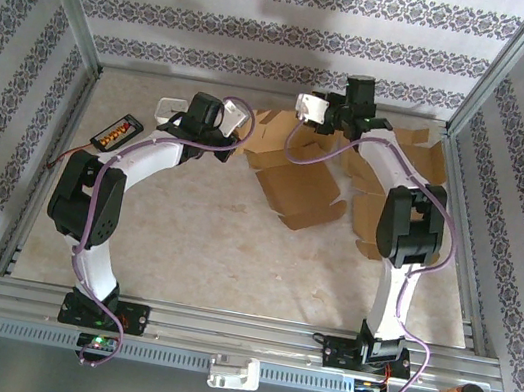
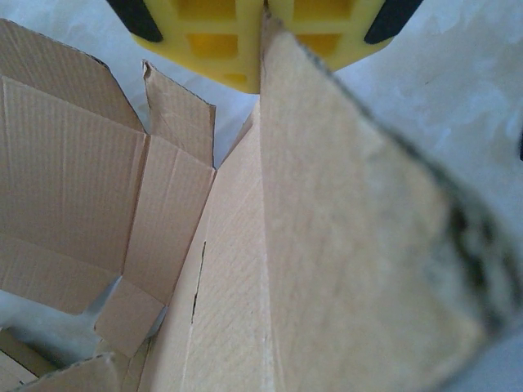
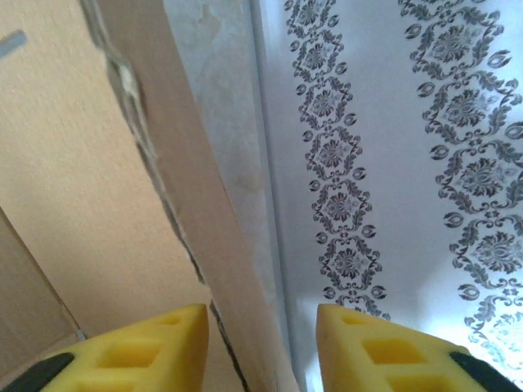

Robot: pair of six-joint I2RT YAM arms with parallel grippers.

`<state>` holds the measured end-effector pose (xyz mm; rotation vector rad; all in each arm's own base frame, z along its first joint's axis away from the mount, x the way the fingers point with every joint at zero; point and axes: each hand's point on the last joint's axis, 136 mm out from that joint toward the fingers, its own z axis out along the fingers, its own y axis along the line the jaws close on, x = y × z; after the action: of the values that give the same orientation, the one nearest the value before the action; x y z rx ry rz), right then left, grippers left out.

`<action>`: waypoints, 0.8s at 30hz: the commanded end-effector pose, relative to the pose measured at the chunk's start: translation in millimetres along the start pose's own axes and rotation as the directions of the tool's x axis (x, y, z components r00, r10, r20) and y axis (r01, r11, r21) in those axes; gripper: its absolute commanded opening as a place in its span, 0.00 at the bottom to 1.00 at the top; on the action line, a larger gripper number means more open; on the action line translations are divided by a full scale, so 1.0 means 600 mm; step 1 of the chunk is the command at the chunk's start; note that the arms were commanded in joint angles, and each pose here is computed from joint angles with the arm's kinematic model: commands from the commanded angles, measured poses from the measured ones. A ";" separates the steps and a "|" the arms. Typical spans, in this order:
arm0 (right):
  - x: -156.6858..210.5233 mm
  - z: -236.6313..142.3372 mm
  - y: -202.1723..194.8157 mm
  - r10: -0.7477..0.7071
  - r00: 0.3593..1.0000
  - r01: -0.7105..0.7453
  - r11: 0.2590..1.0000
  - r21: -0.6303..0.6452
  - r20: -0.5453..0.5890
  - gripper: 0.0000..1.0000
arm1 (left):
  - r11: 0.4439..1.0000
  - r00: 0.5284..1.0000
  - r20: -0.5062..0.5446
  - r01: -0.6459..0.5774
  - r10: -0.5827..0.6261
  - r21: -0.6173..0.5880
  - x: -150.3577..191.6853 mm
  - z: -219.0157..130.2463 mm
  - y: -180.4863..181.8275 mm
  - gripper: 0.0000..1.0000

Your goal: Fold the paper box

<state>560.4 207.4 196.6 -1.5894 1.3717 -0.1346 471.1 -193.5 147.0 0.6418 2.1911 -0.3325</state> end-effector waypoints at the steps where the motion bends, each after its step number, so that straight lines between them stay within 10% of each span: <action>1: -0.011 0.008 -0.007 -0.004 1.000 0.004 1.000 0.025 0.010 0.25 | 1.000 0.999 0.047 -0.013 0.013 -0.004 -0.032 -0.004 0.002 0.00; 4: -0.016 0.008 0.013 -0.002 1.000 0.002 1.000 0.008 -0.003 0.00 | 0.999 0.999 0.049 0.004 -0.003 -0.032 -0.036 0.000 0.012 0.00; 14: -0.035 -0.021 0.020 0.234 0.903 -0.154 0.959 0.236 -0.361 0.00 | 0.928 0.981 -0.017 0.177 -0.193 -0.327 -0.043 0.007 0.135 0.28; 24: -0.038 -0.062 0.058 0.289 0.733 -0.048 0.925 0.378 -0.615 0.00 | 0.912 0.938 0.135 0.342 -0.319 -0.225 -0.019 -0.086 0.090 0.51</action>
<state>513.2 245.9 191.0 -1.2779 1.8132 -0.6743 486.3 -129.1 160.7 0.1957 2.2819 -0.1629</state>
